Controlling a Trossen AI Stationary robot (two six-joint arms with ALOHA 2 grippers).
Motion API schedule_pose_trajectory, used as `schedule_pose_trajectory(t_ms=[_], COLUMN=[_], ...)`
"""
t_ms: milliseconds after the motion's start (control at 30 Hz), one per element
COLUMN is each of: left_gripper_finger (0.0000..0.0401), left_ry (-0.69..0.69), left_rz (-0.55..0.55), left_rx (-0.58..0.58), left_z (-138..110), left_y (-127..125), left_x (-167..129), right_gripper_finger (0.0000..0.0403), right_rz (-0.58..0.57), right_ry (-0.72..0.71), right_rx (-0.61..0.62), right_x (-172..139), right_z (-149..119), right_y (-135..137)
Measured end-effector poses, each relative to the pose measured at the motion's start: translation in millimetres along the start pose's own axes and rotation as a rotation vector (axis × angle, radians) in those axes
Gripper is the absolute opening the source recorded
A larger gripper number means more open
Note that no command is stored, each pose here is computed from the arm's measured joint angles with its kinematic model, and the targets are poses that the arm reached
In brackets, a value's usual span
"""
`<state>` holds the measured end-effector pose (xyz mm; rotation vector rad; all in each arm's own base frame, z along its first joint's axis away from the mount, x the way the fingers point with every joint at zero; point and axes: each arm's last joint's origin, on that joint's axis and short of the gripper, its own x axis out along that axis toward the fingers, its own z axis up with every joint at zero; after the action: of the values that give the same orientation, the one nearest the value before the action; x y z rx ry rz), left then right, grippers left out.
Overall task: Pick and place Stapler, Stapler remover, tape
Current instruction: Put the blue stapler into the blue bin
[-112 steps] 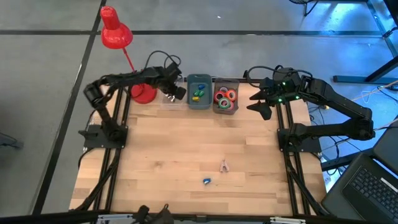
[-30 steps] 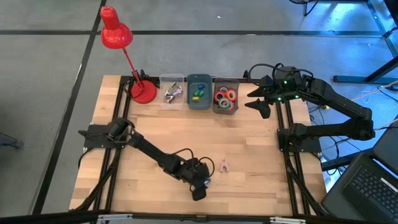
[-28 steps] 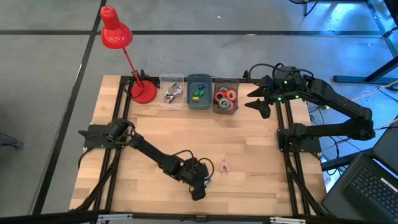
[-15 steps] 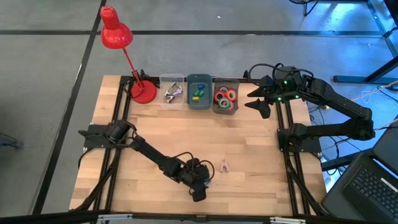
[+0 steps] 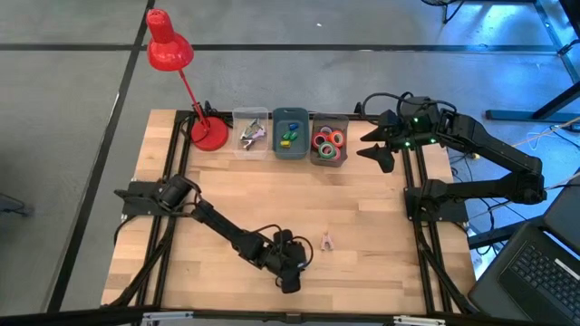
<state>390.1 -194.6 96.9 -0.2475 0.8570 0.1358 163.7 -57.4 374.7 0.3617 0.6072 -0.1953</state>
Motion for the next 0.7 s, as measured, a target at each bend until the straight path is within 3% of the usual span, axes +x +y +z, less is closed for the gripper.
schedule_pose_trajectory(t_ms=[233,467,700], left_gripper_finger=[0.0052,0.0052,0.0052], left_ry=[-0.026,-0.008,-0.018], left_rz=[0.021,-0.042,0.064], left_rx=[-0.011,-0.018,-0.041], left_z=[-1,18,72], left_y=[0,8,55], left_x=[1,-13,-65], right_gripper_finger=[0.0273,0.0273,0.0273], right_rz=[0.000,0.000,0.000], right_ry=[0.001,0.000,-0.002], right_rx=[0.000,0.001,0.004], right_x=[0,0,0], right_z=[0,0,0], right_y=[0,0,0])
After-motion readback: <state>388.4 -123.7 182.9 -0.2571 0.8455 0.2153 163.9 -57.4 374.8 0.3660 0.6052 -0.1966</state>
